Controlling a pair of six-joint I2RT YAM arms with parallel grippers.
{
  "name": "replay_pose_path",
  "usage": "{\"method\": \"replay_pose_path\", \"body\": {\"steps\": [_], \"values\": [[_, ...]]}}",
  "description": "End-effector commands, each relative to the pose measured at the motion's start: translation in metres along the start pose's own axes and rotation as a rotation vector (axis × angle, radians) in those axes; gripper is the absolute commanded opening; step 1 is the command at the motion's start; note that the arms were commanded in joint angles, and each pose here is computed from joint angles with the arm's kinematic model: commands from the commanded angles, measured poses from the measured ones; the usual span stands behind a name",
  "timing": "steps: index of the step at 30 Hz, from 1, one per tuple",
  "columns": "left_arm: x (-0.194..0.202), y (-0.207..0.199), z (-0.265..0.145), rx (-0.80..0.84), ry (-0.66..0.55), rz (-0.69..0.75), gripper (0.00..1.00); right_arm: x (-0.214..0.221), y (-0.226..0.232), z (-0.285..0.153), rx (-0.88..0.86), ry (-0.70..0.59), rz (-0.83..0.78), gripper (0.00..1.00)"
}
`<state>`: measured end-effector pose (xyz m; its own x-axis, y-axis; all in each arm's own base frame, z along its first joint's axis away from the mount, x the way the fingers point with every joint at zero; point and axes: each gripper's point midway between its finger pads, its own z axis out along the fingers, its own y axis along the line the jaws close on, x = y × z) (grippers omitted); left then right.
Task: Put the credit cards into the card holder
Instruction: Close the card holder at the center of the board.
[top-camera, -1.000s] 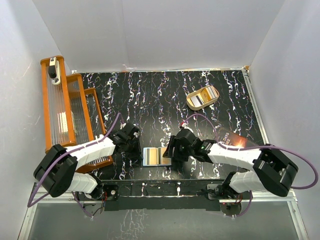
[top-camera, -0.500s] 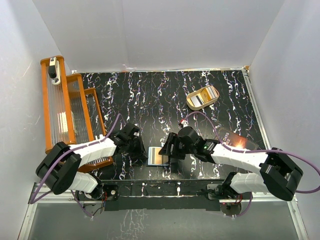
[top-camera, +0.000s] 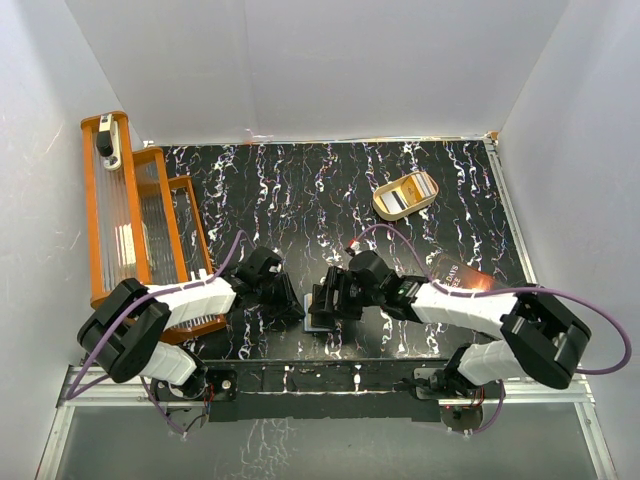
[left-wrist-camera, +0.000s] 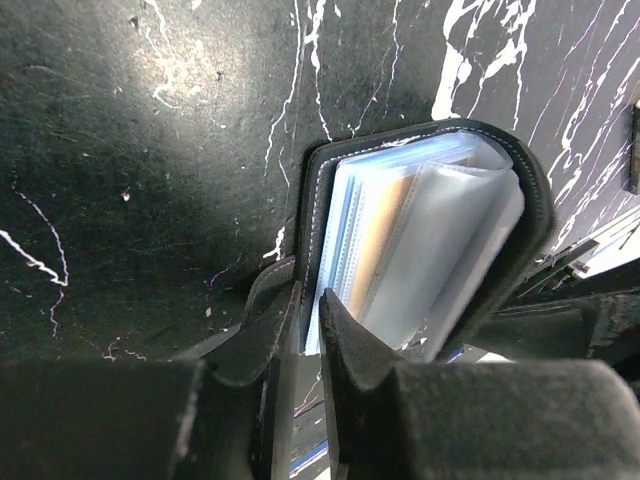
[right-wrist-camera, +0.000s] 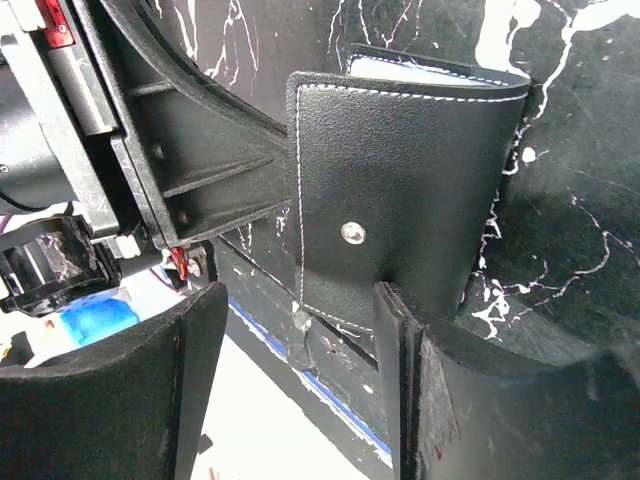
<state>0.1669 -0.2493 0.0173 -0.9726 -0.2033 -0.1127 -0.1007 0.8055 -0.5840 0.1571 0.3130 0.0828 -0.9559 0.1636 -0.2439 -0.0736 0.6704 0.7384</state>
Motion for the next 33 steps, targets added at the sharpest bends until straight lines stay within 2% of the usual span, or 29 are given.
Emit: {"method": "replay_pose_path", "body": {"steps": [1, 7, 14, 22, 33], "values": [[0.008, 0.003, -0.003, -0.008, 0.017, -0.012, 0.14, -0.012, 0.037, 0.003, -0.101, -0.006, -0.055, 0.58], [-0.002, -0.007, -0.019, -0.001, -0.034, -0.003, 0.21, -0.01, 0.038, 0.003, -0.09, 0.02, -0.092, 0.54], [-0.017, -0.022, -0.04, 0.002, -0.106, 0.022, 0.28, -0.01, 0.033, 0.0, -0.078, 0.01, -0.096, 0.42], [-0.031, -0.019, -0.058, -0.081, -0.17, 0.066, 0.37, -0.007, 0.019, 0.016, -0.039, 0.036, -0.104, 0.31], [-0.041, -0.019, -0.067, -0.106, -0.201, 0.084, 0.37, -0.005, -0.003, 0.03, 0.06, 0.06, -0.111, 0.29]]}}
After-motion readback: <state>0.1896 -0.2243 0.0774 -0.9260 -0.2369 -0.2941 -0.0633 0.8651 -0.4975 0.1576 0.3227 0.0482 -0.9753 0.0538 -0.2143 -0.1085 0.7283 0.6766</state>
